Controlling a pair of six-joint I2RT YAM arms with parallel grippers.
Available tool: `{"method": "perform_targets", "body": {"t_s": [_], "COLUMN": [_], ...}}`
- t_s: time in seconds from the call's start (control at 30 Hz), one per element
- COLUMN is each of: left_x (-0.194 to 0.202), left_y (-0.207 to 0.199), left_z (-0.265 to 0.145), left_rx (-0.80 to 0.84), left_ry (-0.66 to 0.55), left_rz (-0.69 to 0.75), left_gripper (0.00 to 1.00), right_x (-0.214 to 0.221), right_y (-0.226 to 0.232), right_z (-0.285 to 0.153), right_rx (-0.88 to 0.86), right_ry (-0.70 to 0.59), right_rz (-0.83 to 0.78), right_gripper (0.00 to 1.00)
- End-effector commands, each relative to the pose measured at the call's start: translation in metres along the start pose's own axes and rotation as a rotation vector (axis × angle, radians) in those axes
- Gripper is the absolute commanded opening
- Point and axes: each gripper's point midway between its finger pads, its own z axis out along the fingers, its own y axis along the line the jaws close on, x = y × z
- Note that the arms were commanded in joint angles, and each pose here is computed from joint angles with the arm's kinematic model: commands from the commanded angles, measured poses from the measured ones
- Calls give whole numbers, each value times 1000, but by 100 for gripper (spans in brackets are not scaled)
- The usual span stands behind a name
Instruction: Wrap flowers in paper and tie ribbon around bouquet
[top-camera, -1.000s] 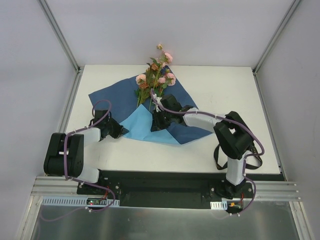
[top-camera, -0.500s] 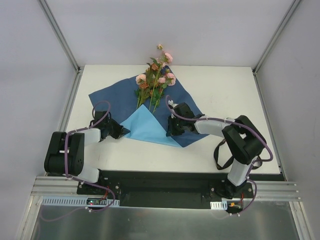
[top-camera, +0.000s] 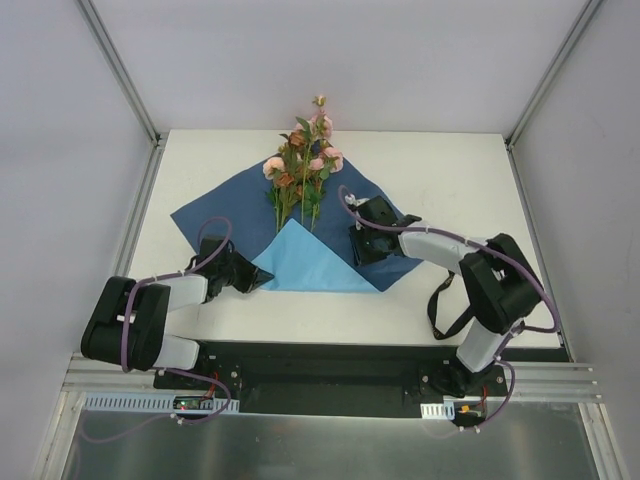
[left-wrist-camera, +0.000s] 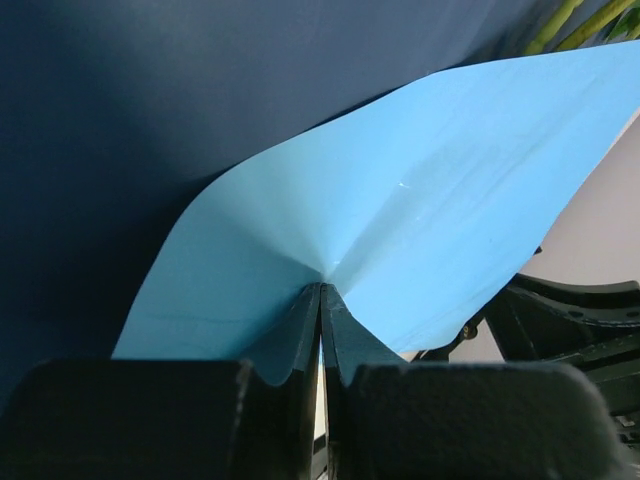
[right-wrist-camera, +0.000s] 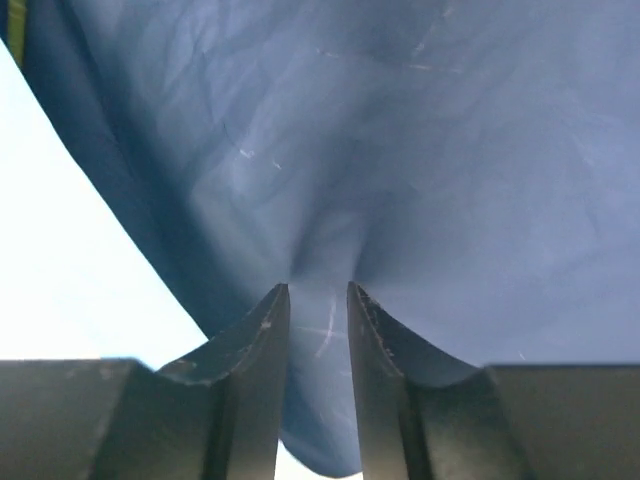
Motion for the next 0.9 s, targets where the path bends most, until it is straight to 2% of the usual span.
{"method": "perform_targets", "body": {"t_s": [0.0,0.13,0.17,0.2,0.23,0.33,0.47,0.5,0.53,0.6,0.63,0.67,0.77,0.83,0.87], "left_x": [25,31,30,30,30,30,29,27,27,25,26,26,22,17,14], "left_y": [62,58,58,55,57,54,44,36,33,18,13,10,-5,-12,-11], "left_z": [-2,-2,-3,-4,-4,-6,-11,-13,-15,-20,-23,-25,-35,-37,-36], "left_rx": [-208,-185,-183,-171,-172,-156,-108,-78,-62,-7,19,35,86,89,73], "left_ry": [26,26,16,10,5,-4,-8,-15,-15,-23,-23,-27,-56,-76,-86], "left_rz": [-55,-61,-60,-56,-62,-44,10,32,60,101,127,142,187,207,205], "left_gripper": [0,0,0,0,0,0,0,0,0,6,10,21,36,36,30], "right_x": [-22,-26,-22,-33,-26,-41,-43,-45,-45,-41,-37,-40,-39,-37,-37], "right_y": [-3,42,65,86,105,141,151,155,157,156,157,159,160,157,154], "right_z": [-59,-69,-64,-60,-49,-39,-11,-7,-4,10,14,16,24,29,29], "right_rx": [83,-11,-91,-173,-259,-347,-374,-387,-400,-406,-412,-426,-441,-431,-429], "right_ry": [-67,-118,-109,-152,-110,-141,-116,-126,-123,-109,-98,-113,-119,-115,-115], "right_rz": [-92,-109,-119,-105,-100,-114,-134,-145,-151,-159,-166,-174,-225,-257,-262], "right_gripper": [36,49,50,51,52,53,43,37,35,23,21,20,17,17,17]}}
